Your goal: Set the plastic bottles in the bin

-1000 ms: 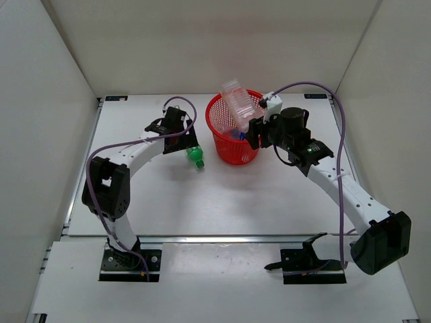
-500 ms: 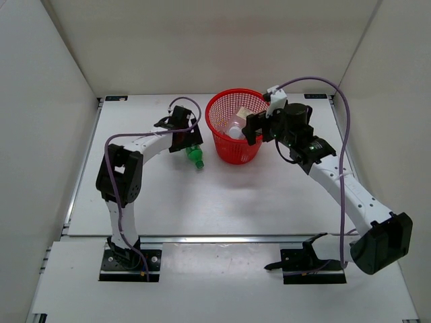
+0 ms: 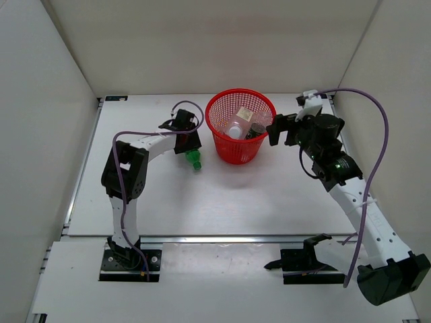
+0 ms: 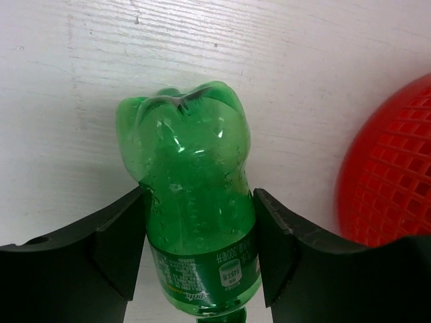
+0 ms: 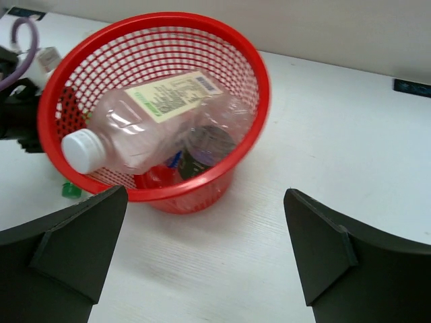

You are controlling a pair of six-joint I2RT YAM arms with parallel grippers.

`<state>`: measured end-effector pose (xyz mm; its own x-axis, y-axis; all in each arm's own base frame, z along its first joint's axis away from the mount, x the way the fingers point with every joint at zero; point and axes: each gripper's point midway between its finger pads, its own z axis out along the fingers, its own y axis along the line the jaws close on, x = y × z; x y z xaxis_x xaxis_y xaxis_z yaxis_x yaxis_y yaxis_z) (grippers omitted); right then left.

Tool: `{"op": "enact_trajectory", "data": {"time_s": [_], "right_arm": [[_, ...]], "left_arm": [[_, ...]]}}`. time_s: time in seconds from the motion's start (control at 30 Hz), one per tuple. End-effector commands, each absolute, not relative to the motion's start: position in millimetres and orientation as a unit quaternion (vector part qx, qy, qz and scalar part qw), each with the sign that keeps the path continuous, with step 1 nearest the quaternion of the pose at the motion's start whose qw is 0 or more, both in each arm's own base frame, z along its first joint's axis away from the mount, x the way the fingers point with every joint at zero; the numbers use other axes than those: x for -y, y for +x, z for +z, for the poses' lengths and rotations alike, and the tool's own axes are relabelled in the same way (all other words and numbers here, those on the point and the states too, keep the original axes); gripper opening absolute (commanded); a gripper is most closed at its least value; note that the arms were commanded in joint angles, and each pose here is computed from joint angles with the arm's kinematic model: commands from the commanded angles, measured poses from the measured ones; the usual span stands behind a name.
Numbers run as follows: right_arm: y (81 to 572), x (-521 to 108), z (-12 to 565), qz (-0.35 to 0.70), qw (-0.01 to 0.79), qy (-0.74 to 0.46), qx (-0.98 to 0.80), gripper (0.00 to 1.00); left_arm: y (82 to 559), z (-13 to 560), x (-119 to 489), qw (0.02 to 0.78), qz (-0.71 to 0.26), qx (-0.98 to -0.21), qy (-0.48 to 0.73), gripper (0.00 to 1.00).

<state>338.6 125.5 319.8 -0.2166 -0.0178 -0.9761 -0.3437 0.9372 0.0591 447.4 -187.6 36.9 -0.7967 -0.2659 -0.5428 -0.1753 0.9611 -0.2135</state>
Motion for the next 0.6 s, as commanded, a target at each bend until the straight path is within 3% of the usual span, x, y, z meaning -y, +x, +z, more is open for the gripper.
{"op": "enact_trajectory", "data": {"time_s": [0.0, 0.13, 0.37, 0.53, 0.57], "right_arm": [[331, -101, 331, 0.119, 0.631, -0.08, -0.763, 0.99], [320, -90, 338, 0.113, 0.645, -0.068, -0.753, 1.0], [307, -84, 342, 0.102, 0.66, -0.061, -0.742, 0.99], [301, -82, 339, 0.117, 0.672, -0.054, -0.73, 0.99], [301, -81, 337, 0.118, 0.673, -0.053, -0.728, 0.99]], "left_arm": [[447, 43, 189, 0.301, -0.098, -0.941, -0.118, 0.61], [459, 90, 177, 0.348, -0.104, -0.923, -0.126, 0.46], [479, 262, 160, 0.537, -0.125, -0.824, -0.128, 0.43], [486, 362, 227, 0.625, -0.219, -0.749, 0.008, 0.44], [490, 356, 240, 0.619, -0.221, -0.753, 0.028, 0.45]]}}
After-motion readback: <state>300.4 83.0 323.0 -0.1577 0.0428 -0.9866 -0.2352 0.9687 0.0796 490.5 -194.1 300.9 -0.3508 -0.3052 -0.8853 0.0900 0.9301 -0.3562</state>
